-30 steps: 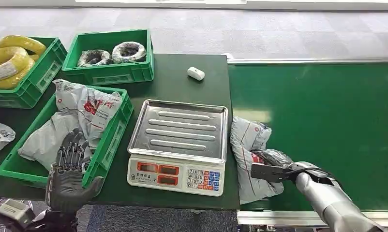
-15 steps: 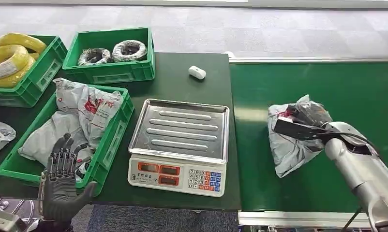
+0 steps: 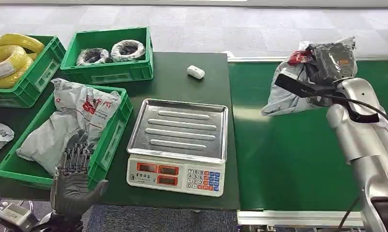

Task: Moved the parcel from conveyor to table for the left to box.

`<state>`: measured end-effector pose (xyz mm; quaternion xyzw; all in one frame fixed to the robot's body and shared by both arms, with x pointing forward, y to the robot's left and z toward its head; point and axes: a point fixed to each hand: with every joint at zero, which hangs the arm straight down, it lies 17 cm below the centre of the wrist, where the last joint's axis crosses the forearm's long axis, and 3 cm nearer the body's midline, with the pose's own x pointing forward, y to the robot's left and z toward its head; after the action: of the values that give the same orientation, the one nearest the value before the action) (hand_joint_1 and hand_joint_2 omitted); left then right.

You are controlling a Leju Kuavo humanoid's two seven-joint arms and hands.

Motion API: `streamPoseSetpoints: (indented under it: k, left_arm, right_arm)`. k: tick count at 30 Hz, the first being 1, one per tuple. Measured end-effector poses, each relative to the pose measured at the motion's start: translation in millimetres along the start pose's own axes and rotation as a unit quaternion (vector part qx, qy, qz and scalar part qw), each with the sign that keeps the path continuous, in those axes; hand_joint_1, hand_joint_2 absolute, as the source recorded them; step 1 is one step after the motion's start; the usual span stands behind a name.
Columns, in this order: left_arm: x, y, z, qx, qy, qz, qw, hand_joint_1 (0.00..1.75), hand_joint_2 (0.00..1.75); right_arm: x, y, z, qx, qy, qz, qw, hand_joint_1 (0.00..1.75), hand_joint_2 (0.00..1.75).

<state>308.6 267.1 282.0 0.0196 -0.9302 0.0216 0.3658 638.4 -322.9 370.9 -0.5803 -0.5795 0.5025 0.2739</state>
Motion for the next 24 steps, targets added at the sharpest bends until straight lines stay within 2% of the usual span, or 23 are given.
streamPoseSetpoints:
  k: [5, 12, 16, 24]
  left_arm:
    - [-19, -32, -14, -0.037, -0.001, 0.043, 0.998, 0.0, 1.75]
    - [-36, -61, -25, -0.065, 0.004, 0.073, 0.995, 0.0, 1.75]
    - [-42, -66, -29, -0.07, 0.007, 0.077, 0.995, 0.0, 1.75]
    - [-49, -68, -30, -0.074, 0.013, 0.081, 0.994, 0.0, 1.75]
  right_arm:
    - [87, -25, -47, -0.006, -0.05, 0.014, 0.999, 1.75, 1.75]
    - [206, -36, -57, -0.009, -0.142, -0.027, 0.989, 1.75, 1.75]
    - [247, -38, -52, -0.007, -0.177, -0.045, 0.983, 1.75, 1.75]
    - [292, -37, -40, -0.002, -0.22, -0.07, 0.973, 1.75, 1.75]
